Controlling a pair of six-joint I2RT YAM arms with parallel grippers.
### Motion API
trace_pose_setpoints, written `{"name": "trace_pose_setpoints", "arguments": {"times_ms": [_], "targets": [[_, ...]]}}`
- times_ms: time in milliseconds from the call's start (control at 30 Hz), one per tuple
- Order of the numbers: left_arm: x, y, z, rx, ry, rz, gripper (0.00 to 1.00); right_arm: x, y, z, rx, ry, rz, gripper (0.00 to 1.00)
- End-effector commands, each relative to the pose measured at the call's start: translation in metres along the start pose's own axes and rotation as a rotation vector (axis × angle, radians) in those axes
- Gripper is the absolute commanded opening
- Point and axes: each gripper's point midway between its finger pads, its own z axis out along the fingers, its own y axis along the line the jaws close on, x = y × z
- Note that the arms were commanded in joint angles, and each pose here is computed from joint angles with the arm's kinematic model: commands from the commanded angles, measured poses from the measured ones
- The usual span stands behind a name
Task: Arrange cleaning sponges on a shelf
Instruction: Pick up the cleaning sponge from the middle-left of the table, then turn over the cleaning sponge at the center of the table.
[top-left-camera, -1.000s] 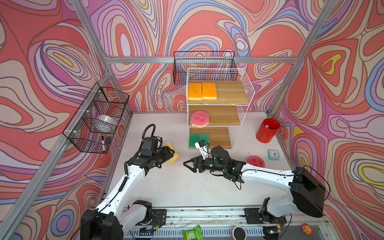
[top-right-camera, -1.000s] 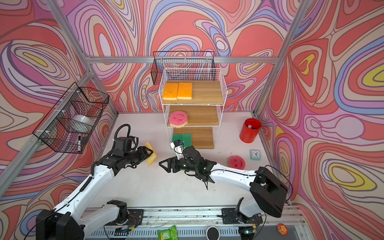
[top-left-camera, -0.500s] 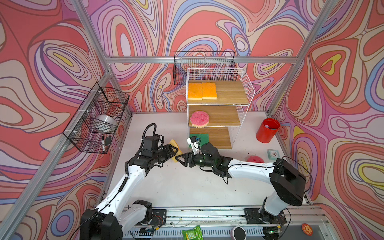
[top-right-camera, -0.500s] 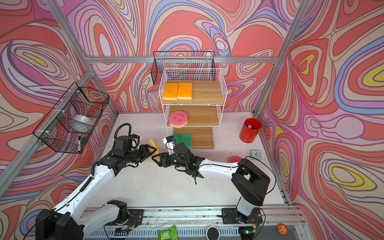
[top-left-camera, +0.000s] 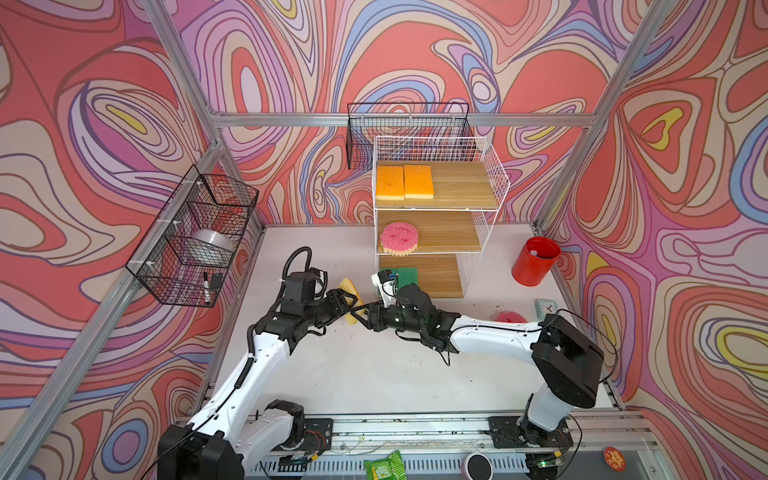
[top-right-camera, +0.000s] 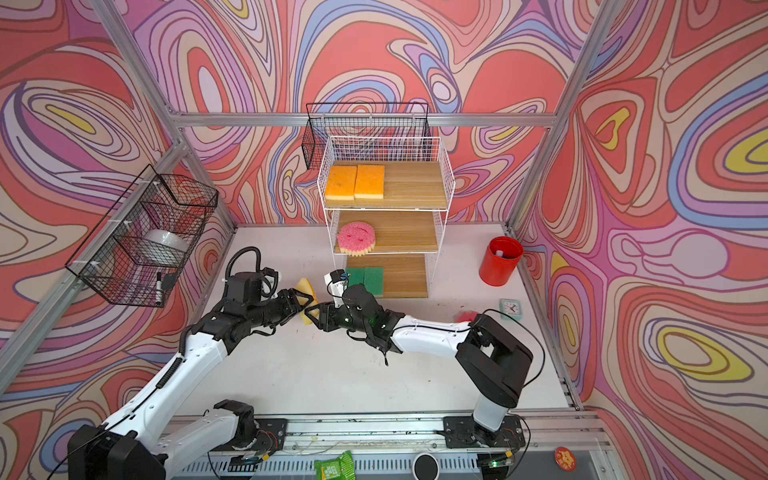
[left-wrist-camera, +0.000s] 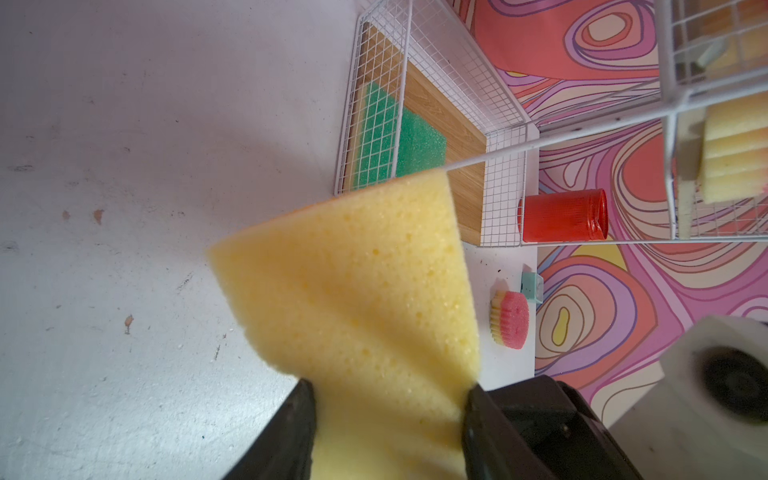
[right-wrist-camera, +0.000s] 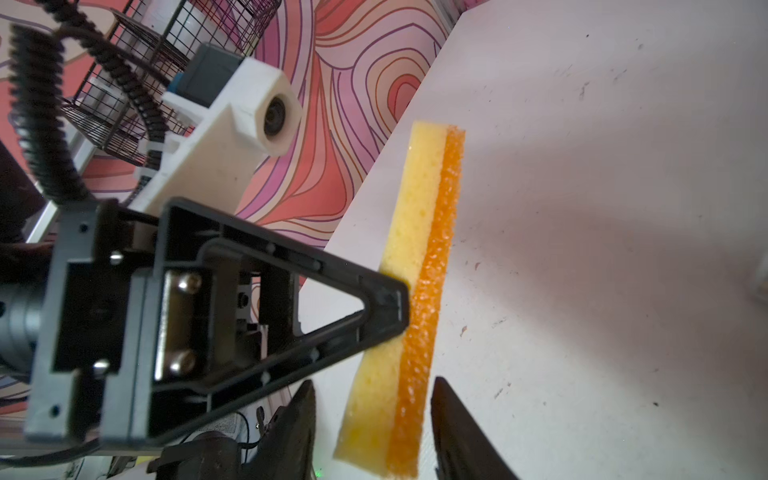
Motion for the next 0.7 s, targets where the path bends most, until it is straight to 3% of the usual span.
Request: {"name": "trace_pose_setpoints", "arguments": {"times_ms": [0, 133, 267, 433, 567, 633, 667], "targets": [[-0.001, -0.011, -0.005, 0.037, -0.006, -0.001, 0.53, -0.004, -0.006, 0.004, 0.04, -0.015, -0.019, 0.4], [0.001, -0.011, -0.005, 0.046, -0.001, -0.01, 0.53, -0.003, -0.009, 0.004, 0.055, -0.014, -0.026, 0.29], [0.0, -0.013, -0.007, 0.048, -0.003, -0.004, 0.55, -0.003, -0.011, 0.003, 0.065, -0.016, -0.028, 0.25], [-0.001, -0.013, -0.01, 0.033, -0.012, 0.007, 0.77, -0.001, -0.015, 0.001, 0.081, -0.019, -0.03, 0.19], [-0.002, -0.013, -0.012, 0.025, -0.015, 0.008, 0.87, -0.001, -0.017, -0.003, 0.092, -0.022, -0.032, 0.17], [-0.003, -0.012, -0.013, 0.018, -0.018, 0.007, 1.0, 0.0, -0.017, -0.004, 0.094, -0.021, -0.036, 0.17], [-0.003, -0.011, -0.013, 0.011, -0.022, 0.008, 1.0, 0.0, -0.018, -0.005, 0.097, -0.021, -0.037, 0.17]]}}
